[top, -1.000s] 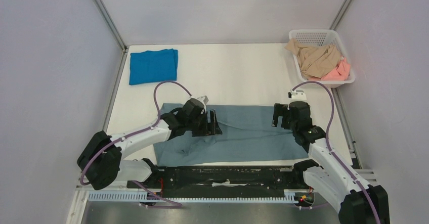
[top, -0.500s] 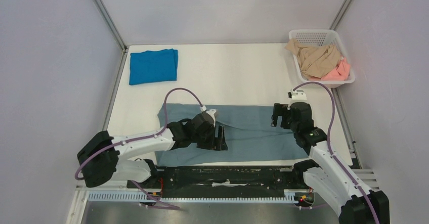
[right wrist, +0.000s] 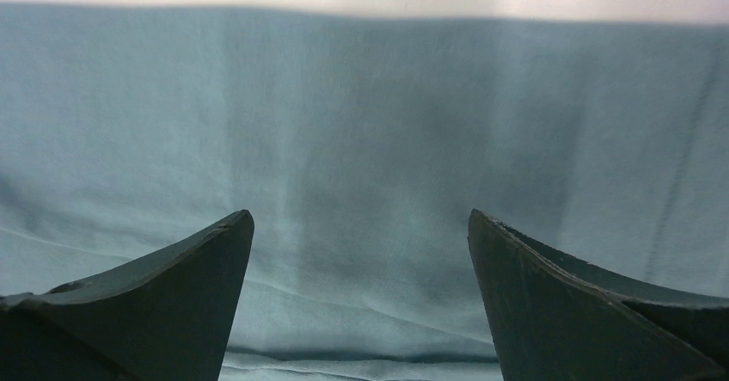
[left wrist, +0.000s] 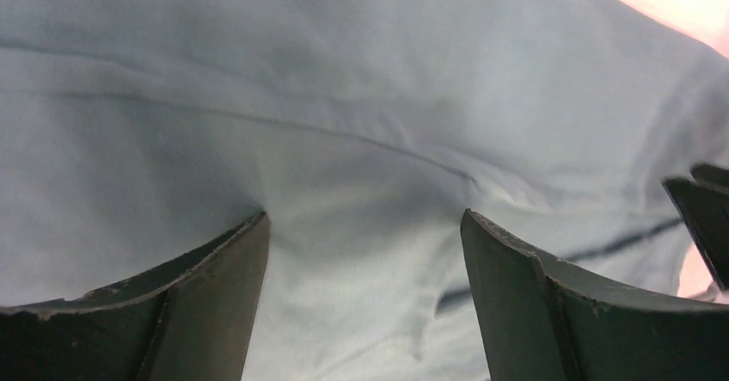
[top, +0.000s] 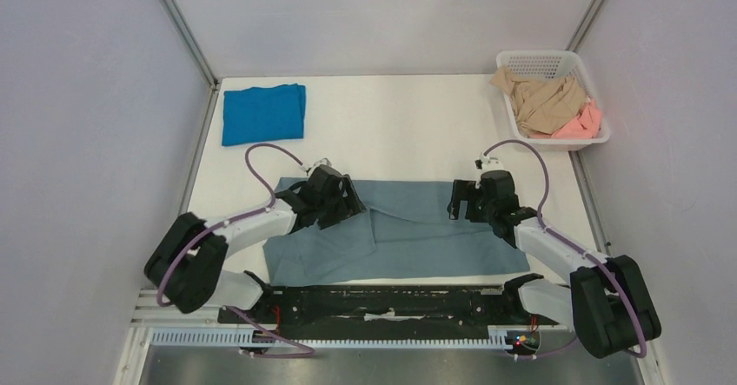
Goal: Fold and stack the t-shirts
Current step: Fold the other side of the tshirt into a rectangle, then rotate the tshirt 90 degrees, then grab the bottom of the folded rectangular tshirt with both arms, then fold the folded rectangular tshirt in 1/3 of the way, then grab one side of the 2/3 rectangular tshirt with both arms, then fold the long partially folded tshirt into a neat square
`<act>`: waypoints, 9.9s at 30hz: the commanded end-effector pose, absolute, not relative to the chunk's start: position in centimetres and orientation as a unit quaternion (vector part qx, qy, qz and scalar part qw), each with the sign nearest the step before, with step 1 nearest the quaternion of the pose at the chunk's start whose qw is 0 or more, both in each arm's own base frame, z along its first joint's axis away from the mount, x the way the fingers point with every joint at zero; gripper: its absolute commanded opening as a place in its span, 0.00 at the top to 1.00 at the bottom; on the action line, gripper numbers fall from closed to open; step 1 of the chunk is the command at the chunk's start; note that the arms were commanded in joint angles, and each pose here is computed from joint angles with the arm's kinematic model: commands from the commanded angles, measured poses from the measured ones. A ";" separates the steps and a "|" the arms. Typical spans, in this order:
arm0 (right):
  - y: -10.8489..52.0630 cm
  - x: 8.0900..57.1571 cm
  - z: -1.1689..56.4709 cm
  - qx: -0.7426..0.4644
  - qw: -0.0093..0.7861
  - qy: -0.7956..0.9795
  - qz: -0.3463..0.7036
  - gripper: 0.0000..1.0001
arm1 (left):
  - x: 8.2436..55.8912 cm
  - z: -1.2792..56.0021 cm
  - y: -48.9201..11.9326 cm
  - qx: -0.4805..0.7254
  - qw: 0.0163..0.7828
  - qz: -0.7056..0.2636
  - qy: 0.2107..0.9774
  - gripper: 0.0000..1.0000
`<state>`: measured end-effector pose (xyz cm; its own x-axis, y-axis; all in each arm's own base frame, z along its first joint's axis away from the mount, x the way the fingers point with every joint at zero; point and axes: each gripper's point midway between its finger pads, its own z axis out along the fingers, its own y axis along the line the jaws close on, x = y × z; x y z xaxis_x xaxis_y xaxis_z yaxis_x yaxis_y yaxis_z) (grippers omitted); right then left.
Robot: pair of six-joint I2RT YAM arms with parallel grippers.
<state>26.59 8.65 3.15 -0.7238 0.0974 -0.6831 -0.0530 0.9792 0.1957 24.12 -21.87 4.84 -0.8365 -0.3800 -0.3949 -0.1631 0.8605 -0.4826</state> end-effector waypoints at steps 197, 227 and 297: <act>11.6 31.1 6.9 0.047 0.429 0.886 0.171 0.02 | 30.5 5.1 -22.8 -0.101 0.204 -0.301 0.926 0.30; 11.8 30.4 2.4 0.076 0.384 0.903 0.177 0.38 | 29.7 -0.9 -22.5 -0.104 0.173 -0.228 0.952 0.98; 16.2 43.2 22.5 0.016 0.523 0.825 0.215 1.00 | 41.6 18.0 -20.8 -0.098 0.398 -0.193 0.892 0.98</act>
